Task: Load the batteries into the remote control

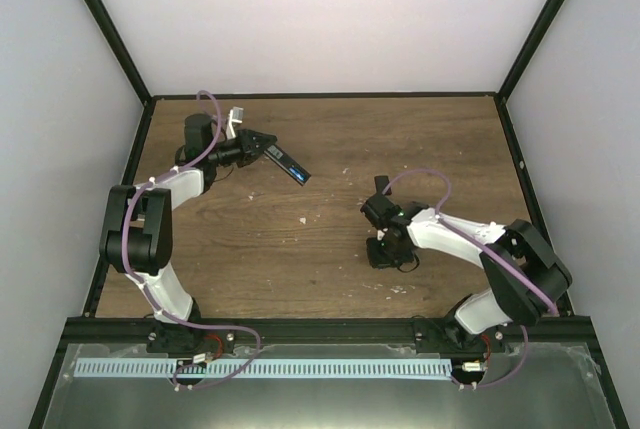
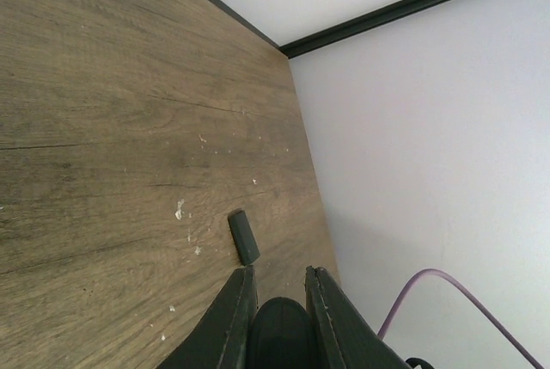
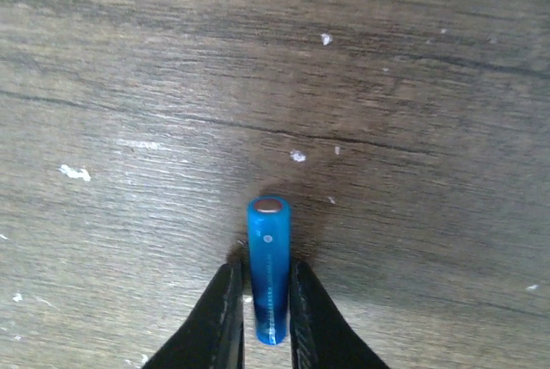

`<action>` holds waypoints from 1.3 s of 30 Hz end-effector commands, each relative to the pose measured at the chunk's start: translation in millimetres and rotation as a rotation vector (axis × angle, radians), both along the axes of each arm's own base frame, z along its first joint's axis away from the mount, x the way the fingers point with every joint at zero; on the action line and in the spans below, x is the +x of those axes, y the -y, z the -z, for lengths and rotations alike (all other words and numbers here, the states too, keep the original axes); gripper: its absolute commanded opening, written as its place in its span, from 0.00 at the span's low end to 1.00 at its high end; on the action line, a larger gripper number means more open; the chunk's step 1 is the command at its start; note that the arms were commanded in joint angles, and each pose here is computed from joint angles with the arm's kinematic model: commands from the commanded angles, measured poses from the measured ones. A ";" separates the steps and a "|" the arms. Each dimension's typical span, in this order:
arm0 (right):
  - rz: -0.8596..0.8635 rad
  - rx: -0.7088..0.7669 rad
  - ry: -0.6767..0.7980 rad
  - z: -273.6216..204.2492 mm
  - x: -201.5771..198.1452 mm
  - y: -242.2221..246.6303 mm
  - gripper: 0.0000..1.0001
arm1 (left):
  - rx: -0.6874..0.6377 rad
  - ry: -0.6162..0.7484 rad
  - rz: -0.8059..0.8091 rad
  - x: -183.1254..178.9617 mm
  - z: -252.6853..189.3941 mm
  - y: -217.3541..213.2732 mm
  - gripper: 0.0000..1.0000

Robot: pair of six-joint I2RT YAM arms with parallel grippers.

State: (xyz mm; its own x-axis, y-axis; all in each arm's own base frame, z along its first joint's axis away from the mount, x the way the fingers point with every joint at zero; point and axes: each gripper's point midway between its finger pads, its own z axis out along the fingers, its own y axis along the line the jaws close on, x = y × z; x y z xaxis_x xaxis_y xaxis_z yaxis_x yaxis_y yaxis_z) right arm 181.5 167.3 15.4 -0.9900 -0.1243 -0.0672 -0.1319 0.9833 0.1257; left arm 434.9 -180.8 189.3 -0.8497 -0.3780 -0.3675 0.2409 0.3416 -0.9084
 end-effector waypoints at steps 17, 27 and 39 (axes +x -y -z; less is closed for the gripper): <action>-0.248 0.129 0.247 -111.1 83.4 -67.7 0.01 | -0.023 0.022 0.135 -11.9 3.7 12.1 0.00; -0.494 0.321 0.299 -172.9 99.1 -122.2 0.01 | -0.001 -0.036 0.251 -42.2 12.4 33.6 0.00; -0.586 0.383 0.162 -162.6 93.1 -145.0 0.01 | -0.037 -0.017 0.329 -63.4 6.6 45.3 0.00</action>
